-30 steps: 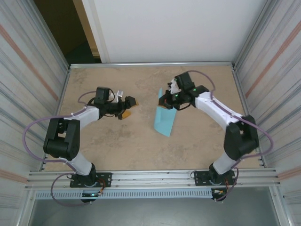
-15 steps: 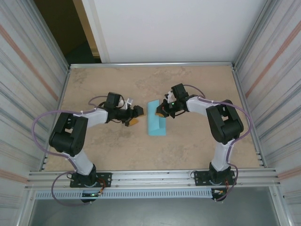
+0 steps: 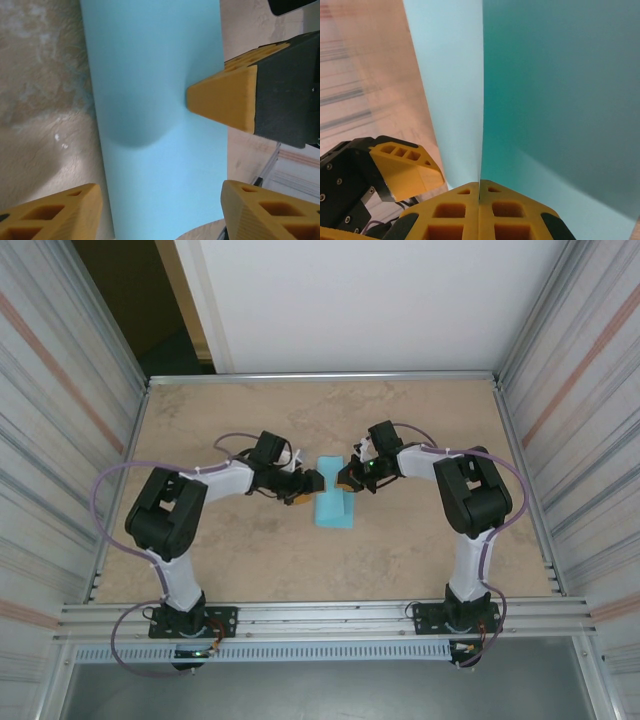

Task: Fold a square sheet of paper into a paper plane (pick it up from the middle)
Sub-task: First fold in half a square sheet of paper at the center of the table.

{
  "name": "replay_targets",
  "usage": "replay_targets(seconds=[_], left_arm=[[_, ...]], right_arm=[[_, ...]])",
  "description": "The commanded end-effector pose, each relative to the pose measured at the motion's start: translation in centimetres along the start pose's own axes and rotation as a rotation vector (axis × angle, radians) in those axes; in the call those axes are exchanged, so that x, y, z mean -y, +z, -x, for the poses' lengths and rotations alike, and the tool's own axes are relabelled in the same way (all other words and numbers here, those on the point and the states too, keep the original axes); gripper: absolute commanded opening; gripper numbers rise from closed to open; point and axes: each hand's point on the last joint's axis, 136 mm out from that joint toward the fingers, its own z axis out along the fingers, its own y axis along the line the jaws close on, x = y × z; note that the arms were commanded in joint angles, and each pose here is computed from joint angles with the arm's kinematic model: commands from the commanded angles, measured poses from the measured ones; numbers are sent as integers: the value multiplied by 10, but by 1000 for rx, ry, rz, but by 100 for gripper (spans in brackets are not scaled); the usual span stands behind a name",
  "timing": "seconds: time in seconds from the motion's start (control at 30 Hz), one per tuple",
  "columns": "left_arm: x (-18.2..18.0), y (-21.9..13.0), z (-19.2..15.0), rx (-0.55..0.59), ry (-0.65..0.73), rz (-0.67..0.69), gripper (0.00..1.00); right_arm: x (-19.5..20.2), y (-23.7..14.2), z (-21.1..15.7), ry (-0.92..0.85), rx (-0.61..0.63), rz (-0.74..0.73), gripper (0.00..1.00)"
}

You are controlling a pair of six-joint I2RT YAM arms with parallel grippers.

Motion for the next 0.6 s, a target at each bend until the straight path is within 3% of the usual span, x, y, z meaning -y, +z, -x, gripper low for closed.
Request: replay_targets(seconds=[0.0, 0.27, 0.57], left_arm=[[-12, 5, 0, -23, 25, 83, 62], [-18, 16, 7, -32, 28, 119, 47], [-16, 25, 16, -46, 35, 111, 46]], right_arm=[[11, 0, -3, -5, 1, -34, 0], [10, -2, -3, 3, 3, -43, 2], [12, -1, -5, 14, -2, -56, 2]])
